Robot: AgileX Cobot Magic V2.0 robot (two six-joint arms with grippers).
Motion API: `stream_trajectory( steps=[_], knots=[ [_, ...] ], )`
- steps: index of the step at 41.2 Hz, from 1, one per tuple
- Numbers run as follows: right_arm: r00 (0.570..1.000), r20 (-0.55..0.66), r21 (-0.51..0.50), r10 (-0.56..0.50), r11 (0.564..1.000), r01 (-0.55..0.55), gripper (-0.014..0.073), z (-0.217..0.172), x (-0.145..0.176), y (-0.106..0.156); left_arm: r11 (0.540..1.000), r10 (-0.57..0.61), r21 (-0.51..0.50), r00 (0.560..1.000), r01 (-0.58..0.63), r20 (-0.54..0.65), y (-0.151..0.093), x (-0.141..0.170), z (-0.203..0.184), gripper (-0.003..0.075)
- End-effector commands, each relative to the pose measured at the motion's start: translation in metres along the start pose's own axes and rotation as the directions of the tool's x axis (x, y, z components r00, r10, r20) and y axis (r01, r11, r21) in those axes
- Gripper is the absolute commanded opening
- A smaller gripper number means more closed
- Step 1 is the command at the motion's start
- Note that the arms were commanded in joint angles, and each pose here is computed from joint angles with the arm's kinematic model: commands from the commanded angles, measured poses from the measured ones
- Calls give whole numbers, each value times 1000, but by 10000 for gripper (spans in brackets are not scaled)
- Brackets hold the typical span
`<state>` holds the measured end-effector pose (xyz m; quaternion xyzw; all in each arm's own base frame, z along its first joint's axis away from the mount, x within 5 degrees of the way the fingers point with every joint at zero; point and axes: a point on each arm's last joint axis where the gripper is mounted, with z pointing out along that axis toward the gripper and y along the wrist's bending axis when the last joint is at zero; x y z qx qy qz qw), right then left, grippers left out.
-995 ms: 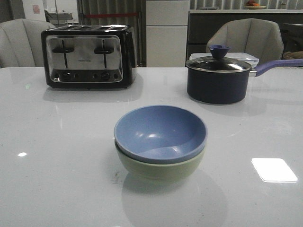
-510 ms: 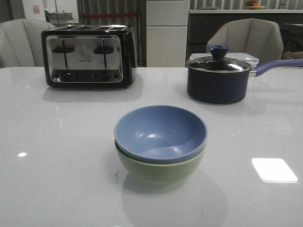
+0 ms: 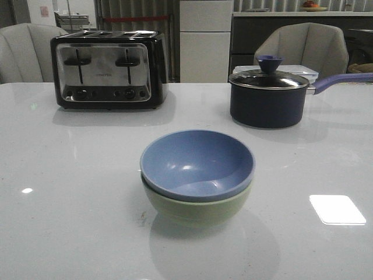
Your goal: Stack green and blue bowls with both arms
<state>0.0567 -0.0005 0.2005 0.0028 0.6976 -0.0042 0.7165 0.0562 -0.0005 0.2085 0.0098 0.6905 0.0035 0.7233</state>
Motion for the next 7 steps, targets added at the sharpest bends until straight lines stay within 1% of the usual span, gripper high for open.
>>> stream_trajectory(
  steps=[1,7],
  knots=[
    [993,115,7,-10,1000,10,57,-2,-11,0,1000,-11,1,994,11,106,0,-8,-2,97],
    [993,115,7,-10,1000,10,57,-2,-11,0,1000,-11,1,994,11,106,0,-8,-2,97]
  ],
)
